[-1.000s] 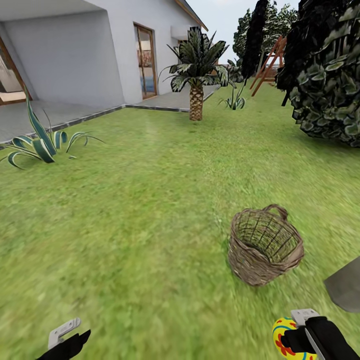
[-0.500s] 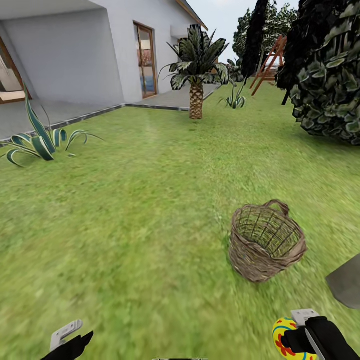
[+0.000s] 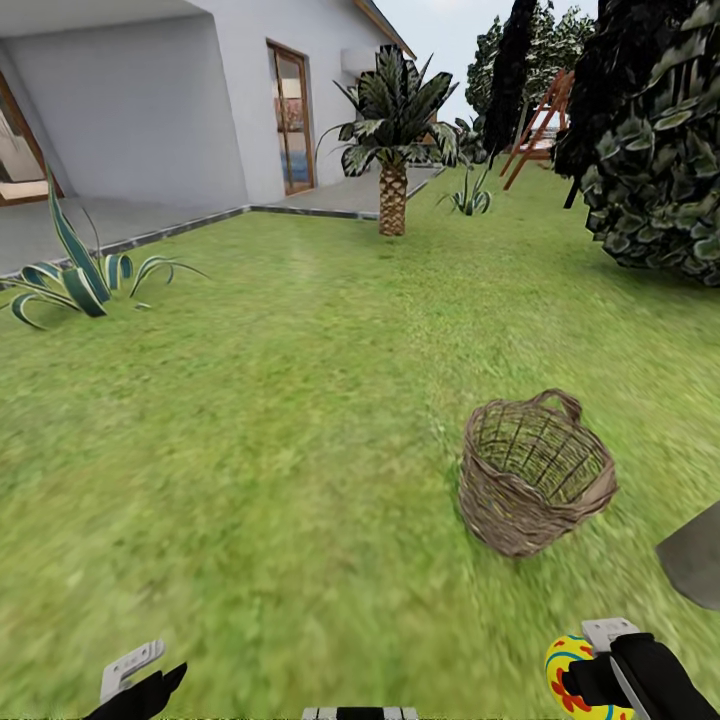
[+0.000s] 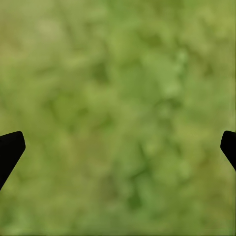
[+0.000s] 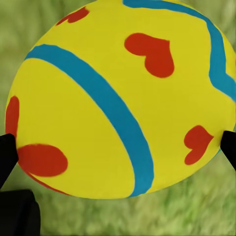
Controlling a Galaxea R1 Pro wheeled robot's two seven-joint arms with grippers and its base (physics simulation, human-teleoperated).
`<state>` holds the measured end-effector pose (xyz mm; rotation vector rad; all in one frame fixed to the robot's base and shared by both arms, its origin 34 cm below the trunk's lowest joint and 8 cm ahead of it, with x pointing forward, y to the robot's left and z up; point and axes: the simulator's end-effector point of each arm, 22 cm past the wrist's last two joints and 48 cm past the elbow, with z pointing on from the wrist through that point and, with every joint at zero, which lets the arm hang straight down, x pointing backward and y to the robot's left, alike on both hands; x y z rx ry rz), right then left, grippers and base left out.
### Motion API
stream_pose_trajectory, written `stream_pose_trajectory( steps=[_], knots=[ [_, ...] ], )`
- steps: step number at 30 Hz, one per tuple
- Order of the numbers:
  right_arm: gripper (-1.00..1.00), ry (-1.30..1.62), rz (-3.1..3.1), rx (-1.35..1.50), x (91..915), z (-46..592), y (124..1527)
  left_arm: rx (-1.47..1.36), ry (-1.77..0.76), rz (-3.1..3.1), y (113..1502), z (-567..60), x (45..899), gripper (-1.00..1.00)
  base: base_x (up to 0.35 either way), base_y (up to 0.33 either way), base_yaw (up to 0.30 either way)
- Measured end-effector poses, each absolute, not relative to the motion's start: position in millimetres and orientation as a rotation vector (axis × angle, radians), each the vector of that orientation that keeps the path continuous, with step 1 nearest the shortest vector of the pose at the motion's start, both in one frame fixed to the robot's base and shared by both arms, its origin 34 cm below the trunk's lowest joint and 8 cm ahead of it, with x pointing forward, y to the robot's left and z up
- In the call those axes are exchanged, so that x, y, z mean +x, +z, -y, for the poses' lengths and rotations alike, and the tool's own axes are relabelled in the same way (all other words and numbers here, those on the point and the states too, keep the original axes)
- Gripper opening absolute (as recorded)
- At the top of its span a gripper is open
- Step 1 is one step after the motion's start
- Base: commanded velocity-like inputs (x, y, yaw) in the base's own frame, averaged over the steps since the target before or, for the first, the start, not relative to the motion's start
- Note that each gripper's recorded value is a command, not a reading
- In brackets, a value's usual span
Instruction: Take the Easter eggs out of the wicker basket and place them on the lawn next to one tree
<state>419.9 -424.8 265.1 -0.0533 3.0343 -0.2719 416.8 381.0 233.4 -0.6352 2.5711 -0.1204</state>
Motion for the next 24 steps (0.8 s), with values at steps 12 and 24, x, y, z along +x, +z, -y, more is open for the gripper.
stream_pose_trajectory(
  steps=[12,24],
  knots=[
    [-1.00,-0.273,-3.044,-0.055,415.8,424.8,255.9,-0.636,-0.121,-2.584,223.4,-379.8,411.8,1.00,0.046,-0.042,0.000],
    [-1.00,-0.275,-3.043,-0.057,416.1,425.4,256.0,-0.637,-0.121,-2.583,223.3,-379.6,411.9,1.00,0.111,-0.130,0.000]
  ],
)
